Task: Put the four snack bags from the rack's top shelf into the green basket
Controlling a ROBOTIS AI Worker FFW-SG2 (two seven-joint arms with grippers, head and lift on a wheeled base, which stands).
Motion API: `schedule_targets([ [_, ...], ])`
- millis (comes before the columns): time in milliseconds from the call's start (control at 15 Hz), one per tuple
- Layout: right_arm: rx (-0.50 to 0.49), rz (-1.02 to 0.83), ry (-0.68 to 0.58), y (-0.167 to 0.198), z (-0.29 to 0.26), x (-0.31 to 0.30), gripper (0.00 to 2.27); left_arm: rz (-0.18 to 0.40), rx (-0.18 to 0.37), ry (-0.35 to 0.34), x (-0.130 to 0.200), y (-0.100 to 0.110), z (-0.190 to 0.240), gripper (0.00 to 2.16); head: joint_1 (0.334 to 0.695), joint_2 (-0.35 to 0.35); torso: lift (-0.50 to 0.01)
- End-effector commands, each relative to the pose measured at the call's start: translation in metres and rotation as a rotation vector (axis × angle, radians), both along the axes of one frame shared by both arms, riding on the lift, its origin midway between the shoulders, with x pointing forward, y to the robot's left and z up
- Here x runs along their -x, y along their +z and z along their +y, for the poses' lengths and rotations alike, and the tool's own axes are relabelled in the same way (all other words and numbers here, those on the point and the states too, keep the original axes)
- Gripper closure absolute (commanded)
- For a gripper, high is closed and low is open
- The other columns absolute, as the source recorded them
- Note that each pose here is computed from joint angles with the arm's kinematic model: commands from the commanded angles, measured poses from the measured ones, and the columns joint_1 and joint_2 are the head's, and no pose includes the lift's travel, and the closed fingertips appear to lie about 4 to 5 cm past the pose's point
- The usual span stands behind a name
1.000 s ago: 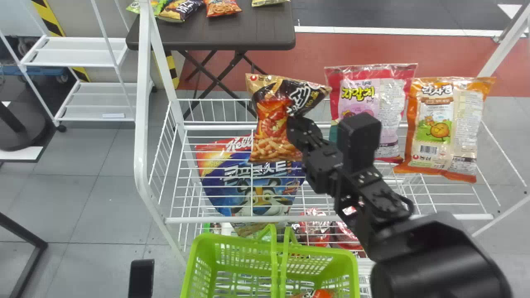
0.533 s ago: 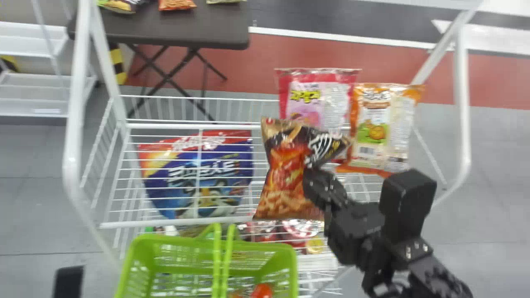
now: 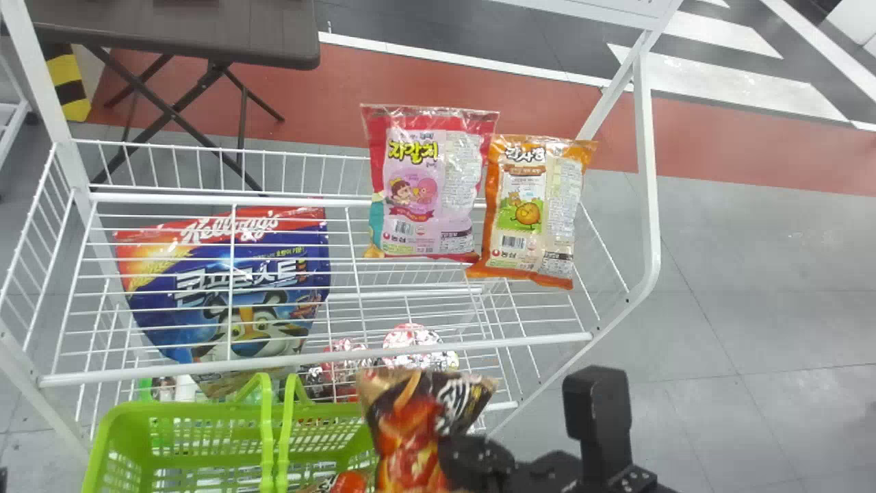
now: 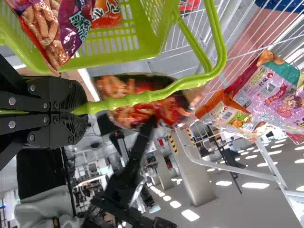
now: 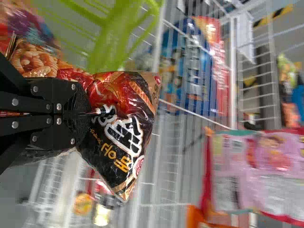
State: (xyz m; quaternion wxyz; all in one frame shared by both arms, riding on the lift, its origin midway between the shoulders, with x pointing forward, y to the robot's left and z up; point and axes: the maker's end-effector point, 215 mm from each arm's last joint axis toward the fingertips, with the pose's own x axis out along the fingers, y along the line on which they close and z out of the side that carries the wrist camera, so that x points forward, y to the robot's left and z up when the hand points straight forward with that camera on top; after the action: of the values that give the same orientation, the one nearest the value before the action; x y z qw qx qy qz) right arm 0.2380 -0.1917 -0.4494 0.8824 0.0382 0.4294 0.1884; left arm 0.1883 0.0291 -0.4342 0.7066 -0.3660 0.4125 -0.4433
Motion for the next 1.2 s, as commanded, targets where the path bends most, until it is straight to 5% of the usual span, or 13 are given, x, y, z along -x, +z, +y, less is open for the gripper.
schedule_targets([
  [0, -0.074, 0.095, 0.021, -0.018, 0.017, 0.025, 2.02, 0.001, 0.000, 0.001, 0.000, 0.000, -0.001, 2.15, 0.695, -0.350, 0.000],
  [400, -0.246, 0.007, 0.113, -0.009, 0.103, 0.008, 2.02, -0.004, -0.008, -0.028, 0.009, 0.002, -0.014, 2.15, 0.695, -0.350, 0.000],
  [933, -0.289, 0.020, 0.185, -0.037, 0.170, 0.015, 1.97, -0.015, -0.007, -0.034, 0.010, 0.007, -0.016, 2.15, 0.695, -0.037, 0.000],
  [1000, -0.278, 0.011, 0.182, -0.039, 0.167, 0.013, 1.43, -0.016, -0.005, -0.037, 0.010, 0.008, -0.017, 2.15, 0.695, -0.028, 0.000],
  [1067, -0.269, 0.006, 0.178, -0.040, 0.163, 0.011, 0.41, -0.016, -0.005, -0.037, 0.011, 0.008, -0.017, 2.15, 0.695, -0.029, 0.000],
  [1133, -0.254, -0.011, 0.160, -0.039, 0.154, 0.006, 0.00, -0.019, -0.007, -0.040, 0.011, 0.009, -0.018, 2.15, 0.695, -0.034, 0.000],
])
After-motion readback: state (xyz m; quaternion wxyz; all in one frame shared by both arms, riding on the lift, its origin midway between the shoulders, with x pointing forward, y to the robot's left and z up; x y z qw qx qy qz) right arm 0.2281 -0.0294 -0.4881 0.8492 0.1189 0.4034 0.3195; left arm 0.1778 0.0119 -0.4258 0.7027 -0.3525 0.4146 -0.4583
